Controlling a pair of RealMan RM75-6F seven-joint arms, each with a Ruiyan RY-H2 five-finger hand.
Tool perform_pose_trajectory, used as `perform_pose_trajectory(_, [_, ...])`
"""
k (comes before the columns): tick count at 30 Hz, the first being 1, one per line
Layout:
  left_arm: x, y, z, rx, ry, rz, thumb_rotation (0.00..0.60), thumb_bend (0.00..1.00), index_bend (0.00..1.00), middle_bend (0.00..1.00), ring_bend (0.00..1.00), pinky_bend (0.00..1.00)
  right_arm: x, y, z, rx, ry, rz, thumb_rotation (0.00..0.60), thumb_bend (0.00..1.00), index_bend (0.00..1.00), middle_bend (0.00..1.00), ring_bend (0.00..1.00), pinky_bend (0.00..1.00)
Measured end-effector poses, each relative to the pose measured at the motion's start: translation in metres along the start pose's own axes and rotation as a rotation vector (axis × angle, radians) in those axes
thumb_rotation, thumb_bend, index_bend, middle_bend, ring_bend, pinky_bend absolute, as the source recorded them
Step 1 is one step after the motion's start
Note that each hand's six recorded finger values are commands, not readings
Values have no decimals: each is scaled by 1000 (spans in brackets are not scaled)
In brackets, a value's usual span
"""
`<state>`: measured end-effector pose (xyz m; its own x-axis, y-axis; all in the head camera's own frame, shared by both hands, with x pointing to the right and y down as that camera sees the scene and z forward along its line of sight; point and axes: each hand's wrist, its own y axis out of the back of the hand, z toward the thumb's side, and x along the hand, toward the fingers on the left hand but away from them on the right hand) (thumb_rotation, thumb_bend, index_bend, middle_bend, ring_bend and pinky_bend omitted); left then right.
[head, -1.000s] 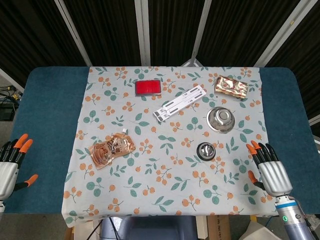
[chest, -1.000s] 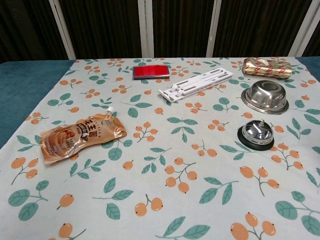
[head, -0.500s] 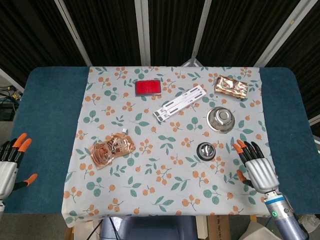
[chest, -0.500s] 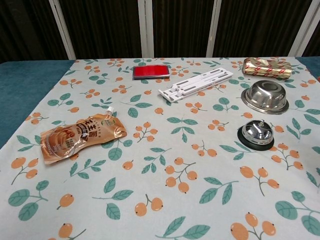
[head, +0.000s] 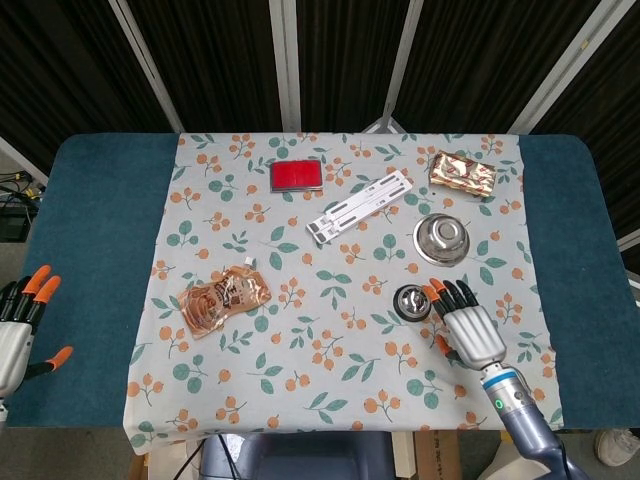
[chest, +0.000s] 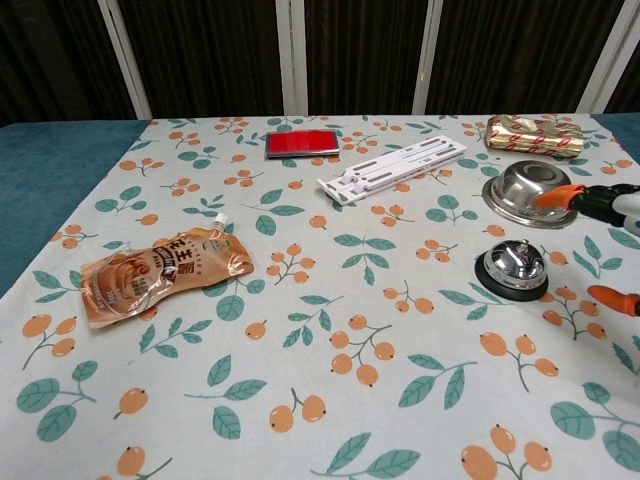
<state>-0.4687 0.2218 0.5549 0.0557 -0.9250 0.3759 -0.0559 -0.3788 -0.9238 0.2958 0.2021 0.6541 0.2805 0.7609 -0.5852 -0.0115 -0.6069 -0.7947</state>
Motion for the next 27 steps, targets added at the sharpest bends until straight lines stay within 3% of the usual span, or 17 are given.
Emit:
perform_pose_trajectory(11, [1,-2,0,-1,-1,-10,600,65,0,0,0,0,-7,-12,1,-3,-34,36,600,455,0,0,0,0])
perform_pose_trajectory(13, [1,-2,0,-1,-1,-9,600,65,0,0,0,0,-7,-14,1,1,-33,44,600,542,0,0,0,0])
perform_pose_trajectory(16, [1,-2,1,-3,0,-9,600,65,0,0,0,0,-7,-20,2,8,-35,64,600,771,0,0,0,0])
perform_pose_trajectory(27, [1,-2,1,-5,0,-9,600,65,0,0,0,0,1,-52,0,113,-34,187,600,797,0,0,0,0])
